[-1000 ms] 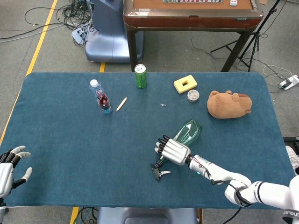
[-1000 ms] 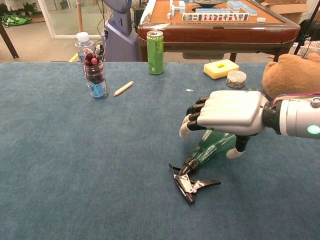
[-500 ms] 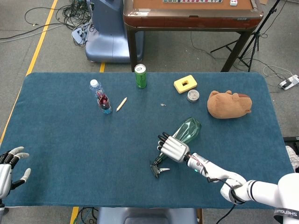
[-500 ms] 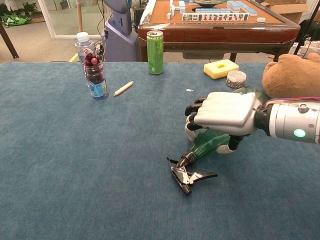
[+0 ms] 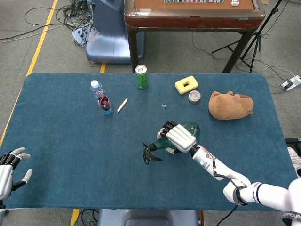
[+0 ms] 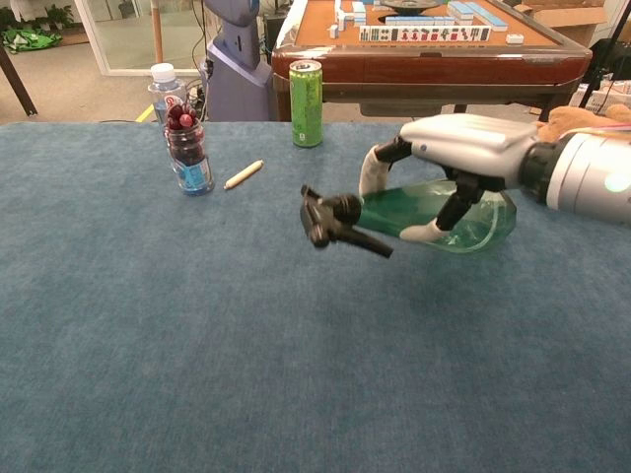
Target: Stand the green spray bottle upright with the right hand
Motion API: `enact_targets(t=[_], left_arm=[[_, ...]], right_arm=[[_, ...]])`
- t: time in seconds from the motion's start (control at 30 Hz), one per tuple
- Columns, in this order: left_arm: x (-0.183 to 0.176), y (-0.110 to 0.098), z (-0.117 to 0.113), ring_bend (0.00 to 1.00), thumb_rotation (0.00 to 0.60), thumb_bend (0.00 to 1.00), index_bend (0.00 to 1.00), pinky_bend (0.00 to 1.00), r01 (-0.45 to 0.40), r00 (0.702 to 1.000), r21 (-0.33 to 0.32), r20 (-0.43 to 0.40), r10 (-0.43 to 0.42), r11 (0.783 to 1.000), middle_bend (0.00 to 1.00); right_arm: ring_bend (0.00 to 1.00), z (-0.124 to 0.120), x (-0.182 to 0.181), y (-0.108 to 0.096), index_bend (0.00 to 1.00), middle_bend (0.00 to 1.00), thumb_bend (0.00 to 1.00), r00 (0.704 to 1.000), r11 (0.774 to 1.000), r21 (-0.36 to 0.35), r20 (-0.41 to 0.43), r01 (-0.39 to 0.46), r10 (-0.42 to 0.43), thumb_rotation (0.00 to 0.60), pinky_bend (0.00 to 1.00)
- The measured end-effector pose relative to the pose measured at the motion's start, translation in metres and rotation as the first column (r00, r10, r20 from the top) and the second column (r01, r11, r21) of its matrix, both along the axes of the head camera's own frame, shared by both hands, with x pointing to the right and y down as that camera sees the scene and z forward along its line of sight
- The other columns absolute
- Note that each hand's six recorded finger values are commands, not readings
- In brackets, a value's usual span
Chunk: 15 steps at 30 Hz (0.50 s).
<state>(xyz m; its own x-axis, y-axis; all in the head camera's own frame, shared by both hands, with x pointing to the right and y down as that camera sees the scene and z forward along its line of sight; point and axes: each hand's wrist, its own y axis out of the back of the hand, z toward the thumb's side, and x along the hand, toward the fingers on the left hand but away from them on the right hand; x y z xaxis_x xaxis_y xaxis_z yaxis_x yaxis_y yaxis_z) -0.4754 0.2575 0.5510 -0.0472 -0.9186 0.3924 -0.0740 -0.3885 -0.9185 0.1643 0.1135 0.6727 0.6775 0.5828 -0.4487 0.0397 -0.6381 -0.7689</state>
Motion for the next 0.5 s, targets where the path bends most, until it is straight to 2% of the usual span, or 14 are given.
enact_targets(t=[0.1, 0.2, 0.3, 0.5], left_arm=[[0.000, 0.001, 0.001, 0.21, 0.600, 0.33, 0.36, 0.24, 0.000, 1.000, -0.005, 0.000, 0.000, 1.000, 0.23], [0.000, 0.000, 0.002, 0.21, 0.600, 0.33, 0.36, 0.24, -0.001, 1.000, -0.004, 0.000, 0.001, 1.000, 0.23], [0.001, -0.001, 0.001, 0.21, 0.600, 0.33, 0.36, 0.24, -0.004, 1.000, 0.001, 0.001, 0.004, 1.000, 0.23], [0.002, -0.001, 0.002, 0.21, 0.600, 0.33, 0.36, 0.24, -0.006, 1.000, -0.003, 0.002, 0.006, 1.000, 0.23]], right_arm=[[0.25, -0.008, 0.010, -0.012, 0.68, 0.44, 0.39, 0.985, 0.987, -0.088, 0.104, -0.132, 0.141, 0.600, 0.19], [0.26, -0.013, 0.022, -0.021, 0.69, 0.44, 0.39, 0.940, 0.951, -0.189, 0.194, -0.243, 0.279, 0.600, 0.19], [0.26, -0.015, 0.032, -0.026, 0.69, 0.44, 0.39, 0.874, 0.896, -0.302, 0.265, -0.326, 0.407, 0.600, 0.19], [0.26, -0.012, 0.053, -0.032, 0.69, 0.44, 0.40, 0.698, 0.746, -0.504, 0.335, -0.435, 0.633, 0.600, 0.19]])
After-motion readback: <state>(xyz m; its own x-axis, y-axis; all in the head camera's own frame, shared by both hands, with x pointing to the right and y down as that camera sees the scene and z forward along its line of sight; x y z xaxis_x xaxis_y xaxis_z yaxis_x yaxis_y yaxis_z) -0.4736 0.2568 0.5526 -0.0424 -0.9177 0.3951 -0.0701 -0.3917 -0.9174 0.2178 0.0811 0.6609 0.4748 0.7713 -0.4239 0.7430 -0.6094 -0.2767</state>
